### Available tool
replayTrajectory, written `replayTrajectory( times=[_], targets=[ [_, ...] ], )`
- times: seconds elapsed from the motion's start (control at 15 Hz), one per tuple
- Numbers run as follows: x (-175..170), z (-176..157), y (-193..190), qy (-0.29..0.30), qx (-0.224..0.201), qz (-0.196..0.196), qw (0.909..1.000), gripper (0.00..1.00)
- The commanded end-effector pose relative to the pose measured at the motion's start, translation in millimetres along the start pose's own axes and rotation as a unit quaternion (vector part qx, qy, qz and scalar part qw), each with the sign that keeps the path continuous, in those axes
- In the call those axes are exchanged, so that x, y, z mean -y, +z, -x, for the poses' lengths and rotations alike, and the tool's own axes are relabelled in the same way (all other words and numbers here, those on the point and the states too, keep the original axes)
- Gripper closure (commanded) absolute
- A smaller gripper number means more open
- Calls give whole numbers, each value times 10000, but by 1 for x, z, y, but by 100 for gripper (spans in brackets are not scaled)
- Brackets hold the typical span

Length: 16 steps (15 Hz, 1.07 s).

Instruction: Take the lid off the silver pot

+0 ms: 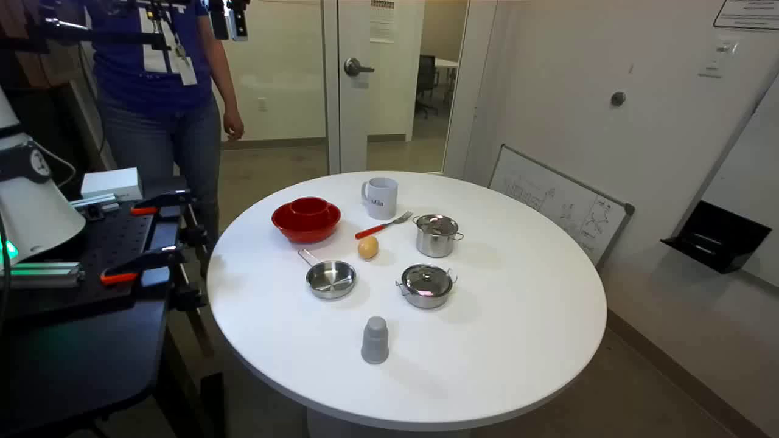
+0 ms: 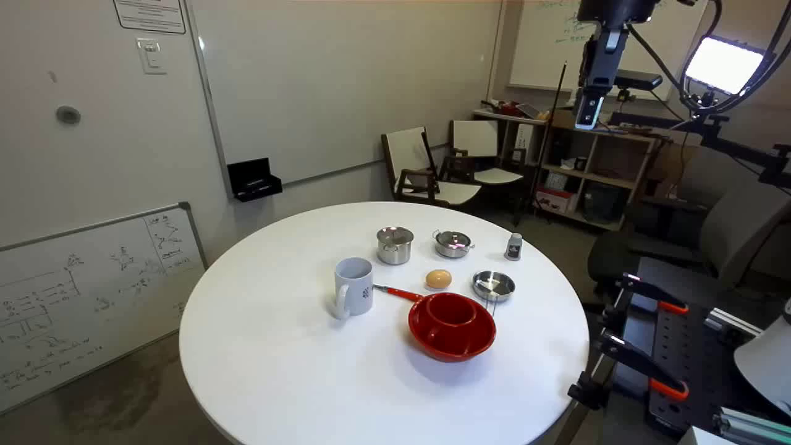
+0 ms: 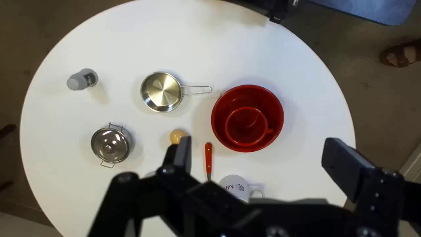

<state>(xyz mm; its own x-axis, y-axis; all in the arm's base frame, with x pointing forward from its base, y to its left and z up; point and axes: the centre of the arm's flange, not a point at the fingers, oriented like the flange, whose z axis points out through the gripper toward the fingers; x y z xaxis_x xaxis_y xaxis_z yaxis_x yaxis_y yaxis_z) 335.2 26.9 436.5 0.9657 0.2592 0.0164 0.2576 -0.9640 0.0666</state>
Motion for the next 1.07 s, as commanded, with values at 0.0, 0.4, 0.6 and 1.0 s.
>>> replayTrajectory(
  times=[0.0, 0.4, 0.6, 1.0],
  targets=[
    [0, 0, 0, 0, 0, 0, 10000, 0],
    [-30, -33, 37, 144, -3, -87, 9999, 0],
    [-44, -56, 66, 205, 24, -7, 9998, 0],
    [-81, -99, 136, 281, 77, 195, 9994, 0]
  ],
)
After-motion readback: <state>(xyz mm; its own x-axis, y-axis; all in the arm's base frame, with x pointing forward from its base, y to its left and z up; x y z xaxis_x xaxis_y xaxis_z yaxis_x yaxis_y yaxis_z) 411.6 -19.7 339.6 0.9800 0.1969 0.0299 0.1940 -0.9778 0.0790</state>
